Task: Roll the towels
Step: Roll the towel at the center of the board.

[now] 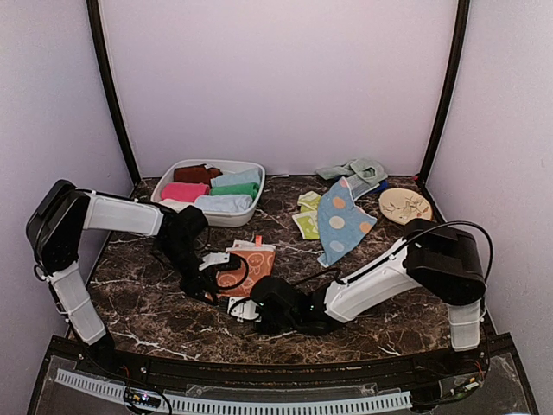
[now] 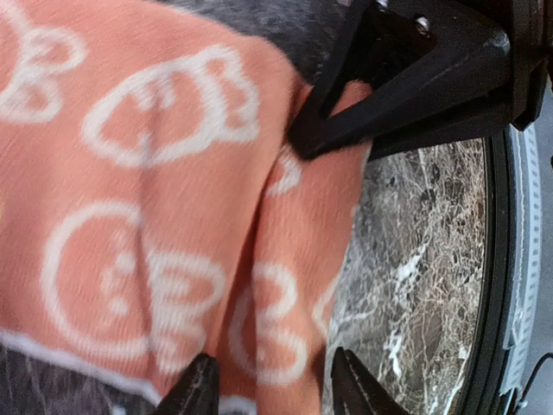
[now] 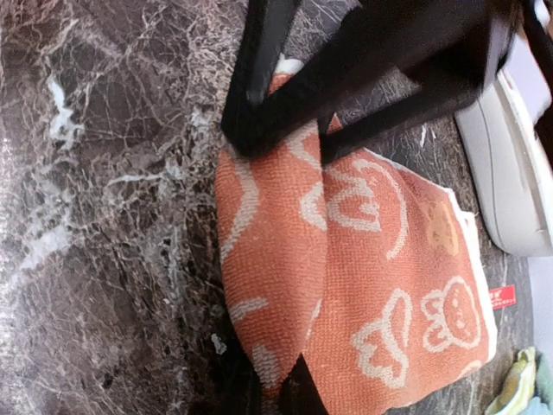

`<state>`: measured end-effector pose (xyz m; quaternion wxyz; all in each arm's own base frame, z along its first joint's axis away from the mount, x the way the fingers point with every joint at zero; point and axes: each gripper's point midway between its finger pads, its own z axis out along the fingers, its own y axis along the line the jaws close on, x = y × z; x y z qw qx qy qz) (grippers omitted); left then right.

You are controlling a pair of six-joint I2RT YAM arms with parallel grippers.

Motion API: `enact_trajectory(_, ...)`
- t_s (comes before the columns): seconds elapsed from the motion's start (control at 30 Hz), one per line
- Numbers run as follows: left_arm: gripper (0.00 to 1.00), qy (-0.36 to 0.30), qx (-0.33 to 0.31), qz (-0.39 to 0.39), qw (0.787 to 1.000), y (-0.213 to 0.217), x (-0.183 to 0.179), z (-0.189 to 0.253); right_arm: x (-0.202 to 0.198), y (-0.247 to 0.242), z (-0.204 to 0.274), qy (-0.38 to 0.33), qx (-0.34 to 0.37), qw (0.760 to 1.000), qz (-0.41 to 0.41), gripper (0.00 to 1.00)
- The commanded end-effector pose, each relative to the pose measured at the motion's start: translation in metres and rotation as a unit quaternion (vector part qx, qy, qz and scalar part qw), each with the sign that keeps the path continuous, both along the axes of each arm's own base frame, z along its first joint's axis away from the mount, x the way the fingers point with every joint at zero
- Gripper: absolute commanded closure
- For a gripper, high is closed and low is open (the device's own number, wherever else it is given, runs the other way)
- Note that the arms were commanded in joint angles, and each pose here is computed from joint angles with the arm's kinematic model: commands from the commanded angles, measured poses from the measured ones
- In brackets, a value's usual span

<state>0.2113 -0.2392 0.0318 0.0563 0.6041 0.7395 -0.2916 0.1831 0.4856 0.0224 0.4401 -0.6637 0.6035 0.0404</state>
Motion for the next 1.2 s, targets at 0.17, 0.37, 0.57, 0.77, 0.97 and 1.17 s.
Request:
enact_trajectory(0.17, 0.51, -0.137, -0.018, 0.03, 0.99, 0.052, -0.005, 0.038, -0.027, -0.015, -0.012, 0.224, 0.028, 0.974, -0.03, 1.0)
enact_trajectory(0.37, 0.52, -0.16, -0.075, 0.009, 0.984, 0.039, -0.018, 0.065, -0.027, -0.021, -0.015, 0.391, 0.052, 0.918, -0.046, 1.0)
enact_trajectory(0.57, 0.54, -0.172, -0.052, -0.061, 0.982, 0.012, -0.045, 0.045, -0.025, -0.025, -0.02, 0.499, 0.069, 0.862, -0.062, 1.0)
enact_trajectory(0.77, 0.56, -0.197, -0.031, -0.086, 0.976, -0.007, -0.041, 0.022, -0.031, -0.024, -0.023, 0.548, 0.067, 0.831, -0.067, 1.0)
enact_trajectory(0.97, 0.57, -0.257, -0.019, -0.092, 0.962, -0.016, -0.026, 0.017, -0.033, -0.023, -0.016, 0.576, 0.077, 0.811, -0.062, 1.0)
enact_trajectory(1.17, 0.58, -0.252, -0.03, -0.098, 0.962, -0.02, -0.033, 0.027, -0.038, -0.024, -0.019, 0.595, 0.074, 0.798, -0.06, 1.0)
